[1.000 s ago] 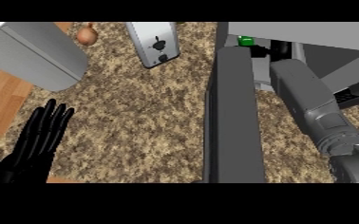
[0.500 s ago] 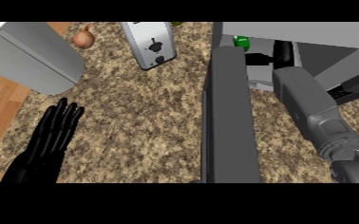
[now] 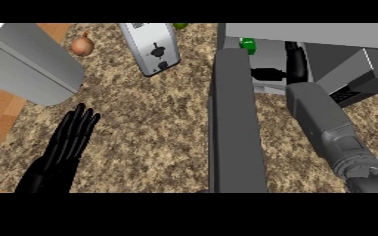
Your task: Pick up the milk, place it into the microwave and close the microwave
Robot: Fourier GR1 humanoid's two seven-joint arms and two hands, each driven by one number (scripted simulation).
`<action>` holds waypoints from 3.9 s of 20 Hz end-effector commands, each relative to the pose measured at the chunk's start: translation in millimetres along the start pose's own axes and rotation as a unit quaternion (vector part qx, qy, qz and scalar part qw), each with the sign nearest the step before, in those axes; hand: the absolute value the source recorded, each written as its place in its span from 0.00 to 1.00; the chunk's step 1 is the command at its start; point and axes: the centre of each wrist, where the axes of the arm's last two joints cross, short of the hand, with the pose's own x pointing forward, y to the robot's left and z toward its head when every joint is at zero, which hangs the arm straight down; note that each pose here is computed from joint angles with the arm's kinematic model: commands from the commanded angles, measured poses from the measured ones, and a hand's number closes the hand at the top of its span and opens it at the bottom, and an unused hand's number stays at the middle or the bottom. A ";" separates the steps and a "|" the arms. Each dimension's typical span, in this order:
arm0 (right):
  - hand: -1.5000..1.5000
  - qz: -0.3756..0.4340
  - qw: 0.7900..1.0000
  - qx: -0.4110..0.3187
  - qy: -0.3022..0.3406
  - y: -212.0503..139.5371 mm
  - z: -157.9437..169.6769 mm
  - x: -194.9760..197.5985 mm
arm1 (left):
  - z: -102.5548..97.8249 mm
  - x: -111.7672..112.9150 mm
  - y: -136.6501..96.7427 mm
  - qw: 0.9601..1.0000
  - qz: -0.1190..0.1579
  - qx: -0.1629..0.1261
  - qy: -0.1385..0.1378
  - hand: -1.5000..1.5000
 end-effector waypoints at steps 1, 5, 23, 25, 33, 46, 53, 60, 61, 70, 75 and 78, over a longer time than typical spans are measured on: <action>0.00 -0.031 0.999 0.025 -0.007 -0.4 19.7 -18.3 | -6.3 -7.6 -6.1 1.000 0.007 -0.008 0.018 0.00; 0.00 -0.082 0.996 0.037 -0.006 13.5 37.5 -28.6 | -10.3 -18.5 -9.3 0.999 0.012 -0.019 0.032 0.00; 0.00 -0.152 0.985 0.074 -0.015 0.8 122.7 -82.6 | -56.6 -62.5 -54.1 0.981 -0.006 -0.178 0.077 1.00; 0.00 -0.149 0.985 0.091 -0.014 -1.4 126.3 -80.4 | -45.7 -77.2 -47.2 0.981 -0.026 -0.175 0.080 1.00; 0.00 -0.137 0.986 0.090 -0.027 -52.6 158.5 -88.0 | -67.7 -101.5 -88.4 0.952 -0.056 -0.270 0.135 1.00; 0.00 -0.147 0.985 0.068 -0.066 -111.4 199.3 -20.3 | -49.8 -137.6 -168.8 0.919 -0.058 -0.365 0.138 1.00; 0.00 -0.193 0.973 0.101 -0.079 -125.3 199.5 8.8 | -46.3 -137.9 -202.1 0.941 -0.069 -0.300 0.138 1.00; 0.00 -0.209 0.962 0.134 -0.110 -138.4 183.6 40.0 | -72.9 -125.7 -206.4 0.971 -0.052 -0.210 0.106 1.00; 0.00 -0.210 0.962 0.142 -0.103 -143.3 184.1 33.5 | -77.7 -123.8 -206.2 0.974 -0.045 -0.194 0.110 1.00; 0.00 -0.232 0.932 0.236 -0.149 -143.3 161.6 71.6 | -117.2 -113.5 -205.8 0.986 -0.044 -0.148 0.063 1.00; 0.00 -0.245 0.923 0.252 -0.157 -142.8 159.1 81.7 | -145.4 -102.9 -203.4 0.991 -0.041 -0.097 0.077 1.00; 0.00 -0.257 0.917 0.259 -0.163 -142.6 158.7 88.4 | -162.6 -101.7 -197.5 0.992 -0.041 -0.077 0.095 1.00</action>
